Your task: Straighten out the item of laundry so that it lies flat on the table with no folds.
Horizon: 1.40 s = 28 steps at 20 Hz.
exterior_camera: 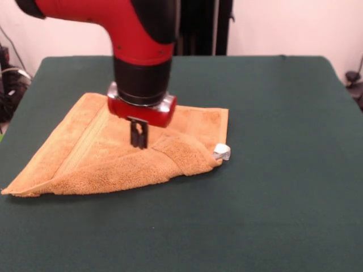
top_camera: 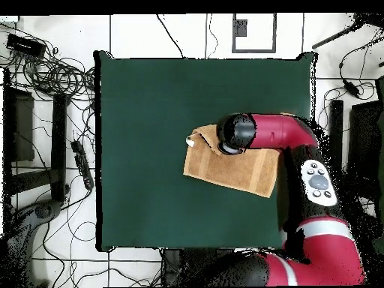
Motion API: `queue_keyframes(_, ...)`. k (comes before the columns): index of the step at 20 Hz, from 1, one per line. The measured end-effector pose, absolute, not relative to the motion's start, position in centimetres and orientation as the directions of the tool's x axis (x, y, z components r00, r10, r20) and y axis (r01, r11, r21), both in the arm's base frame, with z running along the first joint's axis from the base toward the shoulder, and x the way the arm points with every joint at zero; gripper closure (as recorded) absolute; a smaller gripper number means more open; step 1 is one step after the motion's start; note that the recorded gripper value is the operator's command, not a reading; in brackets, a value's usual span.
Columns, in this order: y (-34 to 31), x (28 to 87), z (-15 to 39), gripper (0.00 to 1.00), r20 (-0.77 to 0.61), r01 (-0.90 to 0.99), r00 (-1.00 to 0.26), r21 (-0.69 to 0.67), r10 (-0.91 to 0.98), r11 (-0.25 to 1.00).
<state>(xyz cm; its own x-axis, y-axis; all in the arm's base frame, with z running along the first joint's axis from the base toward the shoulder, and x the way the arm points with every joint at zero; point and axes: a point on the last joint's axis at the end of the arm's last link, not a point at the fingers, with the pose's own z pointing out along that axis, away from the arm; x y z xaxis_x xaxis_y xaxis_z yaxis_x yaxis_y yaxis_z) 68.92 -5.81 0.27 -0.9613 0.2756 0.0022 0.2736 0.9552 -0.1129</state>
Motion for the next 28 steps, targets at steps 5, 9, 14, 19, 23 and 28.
queue_keyframes(5, -3.2, 70.3, -0.4, 1.0, -0.015, 0.24, -0.971, -0.112, 0.24, 0.964)
queue_keyframes(9, -2.4, 70.3, -1.4, 1.0, -0.008, 0.231, -0.973, -0.111, 0.232, 0.967)
queue_keyframes(14, -2.8, 69.7, -2.5, 1.0, 0.011, 0.237, -0.971, -0.111, 0.239, 0.965)
queue_keyframes(19, -3.3, 69.3, -2.2, 1.0, 0.017, 0.248, -0.968, -0.108, 0.251, 0.963)
queue_keyframes(23, -3.4, 69.0, 0.0, 1.0, 0.012, 0.259, -0.965, -0.102, 0.262, 0.96)
queue_keyframes(28, -2.7, 69.3, 4.6, 1.0, -0.007, 0.28, -0.96, -0.09, 0.28, 0.956)
